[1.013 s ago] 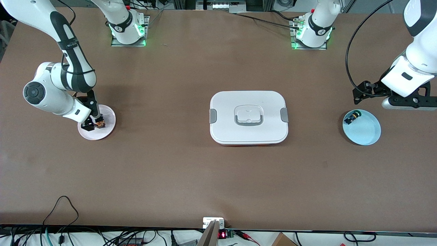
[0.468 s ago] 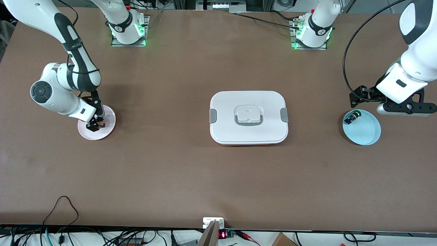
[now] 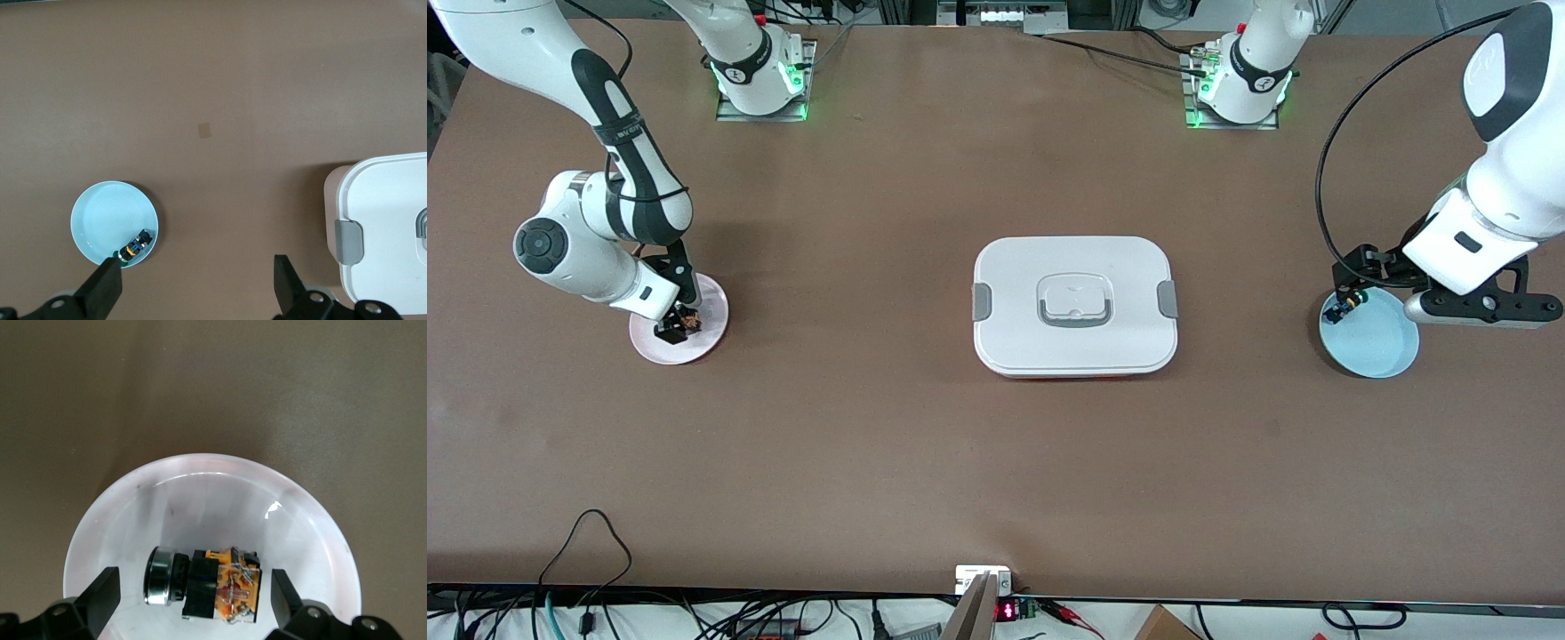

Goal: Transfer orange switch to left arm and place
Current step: 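Close the right gripper on the orange switch while the left gripper lowers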

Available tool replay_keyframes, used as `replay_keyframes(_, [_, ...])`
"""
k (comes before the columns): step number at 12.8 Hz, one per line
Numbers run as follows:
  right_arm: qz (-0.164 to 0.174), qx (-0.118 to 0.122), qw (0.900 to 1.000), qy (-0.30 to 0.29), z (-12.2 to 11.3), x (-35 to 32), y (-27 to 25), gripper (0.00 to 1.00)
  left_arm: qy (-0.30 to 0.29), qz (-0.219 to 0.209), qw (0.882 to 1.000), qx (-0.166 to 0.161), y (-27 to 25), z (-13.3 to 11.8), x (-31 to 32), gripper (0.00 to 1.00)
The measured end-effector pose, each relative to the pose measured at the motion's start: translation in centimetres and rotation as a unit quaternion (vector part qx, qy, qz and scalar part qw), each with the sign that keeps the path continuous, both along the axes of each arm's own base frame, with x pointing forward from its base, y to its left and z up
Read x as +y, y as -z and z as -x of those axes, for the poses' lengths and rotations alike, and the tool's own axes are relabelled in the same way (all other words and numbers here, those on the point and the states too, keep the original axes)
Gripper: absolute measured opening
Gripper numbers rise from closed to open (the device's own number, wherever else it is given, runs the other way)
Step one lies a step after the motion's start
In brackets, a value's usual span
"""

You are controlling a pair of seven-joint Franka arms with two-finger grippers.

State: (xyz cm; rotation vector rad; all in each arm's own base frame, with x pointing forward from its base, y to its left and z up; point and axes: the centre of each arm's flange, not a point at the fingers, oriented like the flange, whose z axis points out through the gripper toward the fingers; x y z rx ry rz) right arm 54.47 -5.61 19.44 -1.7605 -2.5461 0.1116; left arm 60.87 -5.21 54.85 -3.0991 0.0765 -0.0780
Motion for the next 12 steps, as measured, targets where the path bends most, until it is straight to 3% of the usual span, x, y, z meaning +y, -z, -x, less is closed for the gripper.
replay_keyframes(12, [-0.001,-0.012,1.000,0.002,-0.1,-0.1,1.9,1.00,-0.003,0.000,1.000,0.001,0.1,-0.1,0.4,1.00])
